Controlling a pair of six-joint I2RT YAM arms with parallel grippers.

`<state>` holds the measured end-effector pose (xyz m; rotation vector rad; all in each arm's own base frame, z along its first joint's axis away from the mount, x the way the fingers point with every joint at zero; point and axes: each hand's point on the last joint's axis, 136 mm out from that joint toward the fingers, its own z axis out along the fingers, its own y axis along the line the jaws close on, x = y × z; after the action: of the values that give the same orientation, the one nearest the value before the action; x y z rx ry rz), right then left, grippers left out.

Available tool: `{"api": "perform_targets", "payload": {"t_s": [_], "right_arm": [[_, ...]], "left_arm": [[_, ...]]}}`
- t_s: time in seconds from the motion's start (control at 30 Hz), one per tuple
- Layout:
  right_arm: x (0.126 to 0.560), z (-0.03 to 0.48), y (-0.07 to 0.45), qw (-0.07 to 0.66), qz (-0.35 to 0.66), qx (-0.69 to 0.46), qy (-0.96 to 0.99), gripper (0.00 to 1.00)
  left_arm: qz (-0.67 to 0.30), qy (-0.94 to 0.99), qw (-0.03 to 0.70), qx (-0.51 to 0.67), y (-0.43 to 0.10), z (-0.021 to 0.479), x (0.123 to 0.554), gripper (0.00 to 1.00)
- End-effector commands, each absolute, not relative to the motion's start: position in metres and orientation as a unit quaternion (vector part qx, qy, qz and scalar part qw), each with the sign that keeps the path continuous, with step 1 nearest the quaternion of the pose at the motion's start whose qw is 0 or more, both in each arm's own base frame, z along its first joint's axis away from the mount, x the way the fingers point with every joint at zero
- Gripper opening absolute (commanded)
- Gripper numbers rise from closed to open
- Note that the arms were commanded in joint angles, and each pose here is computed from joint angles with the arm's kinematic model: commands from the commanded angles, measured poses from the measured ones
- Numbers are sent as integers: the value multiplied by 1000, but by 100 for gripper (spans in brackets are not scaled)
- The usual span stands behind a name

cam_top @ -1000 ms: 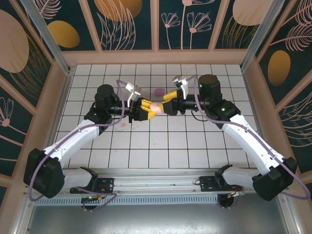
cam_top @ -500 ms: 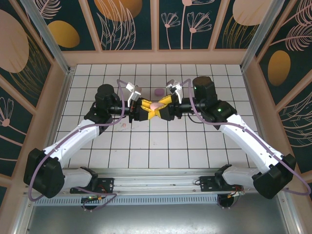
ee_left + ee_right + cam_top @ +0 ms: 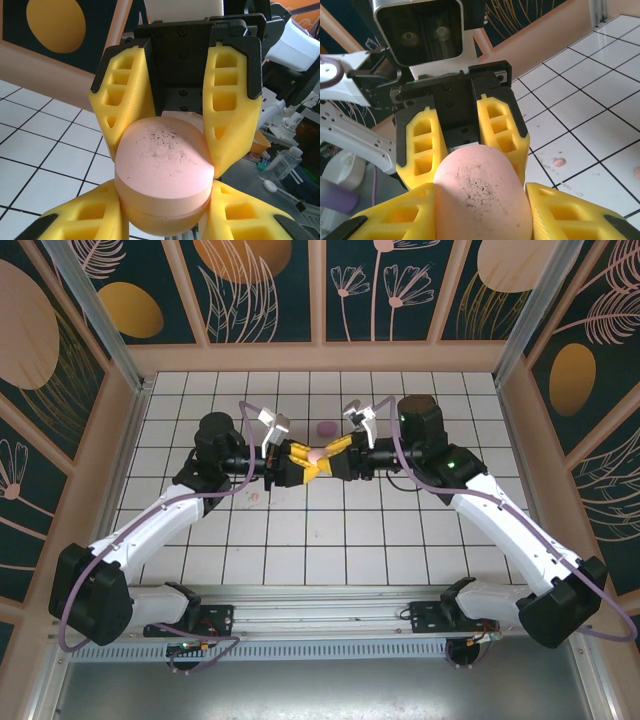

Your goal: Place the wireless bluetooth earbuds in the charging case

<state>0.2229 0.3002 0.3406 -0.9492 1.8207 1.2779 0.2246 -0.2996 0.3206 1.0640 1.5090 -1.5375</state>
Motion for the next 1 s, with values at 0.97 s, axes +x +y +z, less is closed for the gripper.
{"api": "perform_targets", "payload": {"t_s": [0.97], "right_arm": [[243,369,263,399,490,-279,723,65]], "left_arm": [[-576,579,393,422,-307,324,233,23]]}}
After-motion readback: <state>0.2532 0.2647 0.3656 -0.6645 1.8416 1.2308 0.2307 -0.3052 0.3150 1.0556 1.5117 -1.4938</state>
